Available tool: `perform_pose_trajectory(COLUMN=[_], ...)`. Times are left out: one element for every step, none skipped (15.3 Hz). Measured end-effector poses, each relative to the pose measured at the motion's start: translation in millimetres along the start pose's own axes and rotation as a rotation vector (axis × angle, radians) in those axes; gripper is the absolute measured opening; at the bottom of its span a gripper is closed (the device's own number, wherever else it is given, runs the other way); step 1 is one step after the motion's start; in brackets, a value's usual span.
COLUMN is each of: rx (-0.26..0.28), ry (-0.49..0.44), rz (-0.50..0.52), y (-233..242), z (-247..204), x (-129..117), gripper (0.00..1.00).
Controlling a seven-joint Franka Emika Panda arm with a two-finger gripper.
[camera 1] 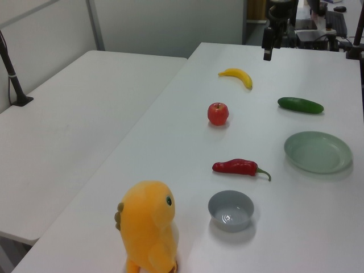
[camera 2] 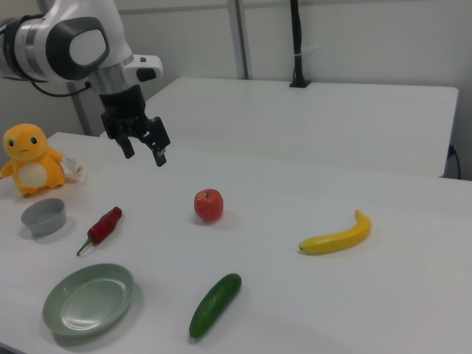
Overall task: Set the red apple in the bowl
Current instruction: 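Move the open gripper down toward the red apple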
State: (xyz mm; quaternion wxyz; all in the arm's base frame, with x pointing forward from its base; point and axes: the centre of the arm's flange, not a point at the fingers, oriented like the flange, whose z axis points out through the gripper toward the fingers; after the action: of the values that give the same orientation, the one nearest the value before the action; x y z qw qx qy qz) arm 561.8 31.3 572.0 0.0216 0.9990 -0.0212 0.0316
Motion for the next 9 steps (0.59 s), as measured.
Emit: perform_pose_trajectory(rx=[-0.001,-0.001,-0.001,-0.001,-0.001,-0.001,-0.001,-0.001,-0.001], ry=[0.000,-0.001,-0.002,-0.003,-0.004,-0.005,-0.005,-0.005,-0.005], rz=[-0.006,-0.006,-0.007,-0.008,-0.009,-0.009,-0.009,-0.010,-0.010], y=[-0.1,-0.3,-0.7,-1.3,-1.7,-1.8,-1.8,-1.8,-1.8], z=[0.1,0.3,0.9,1.6,2.0,2.2,2.2,2.3,2.5], x=[-0.1,-0.2,-0.4,-0.6,-0.7,-0.8,-0.8,-0.8,-0.8], gripper=[1.00,1.00,1.00,1.00,1.00,1.00,1.00,1.00,1.00])
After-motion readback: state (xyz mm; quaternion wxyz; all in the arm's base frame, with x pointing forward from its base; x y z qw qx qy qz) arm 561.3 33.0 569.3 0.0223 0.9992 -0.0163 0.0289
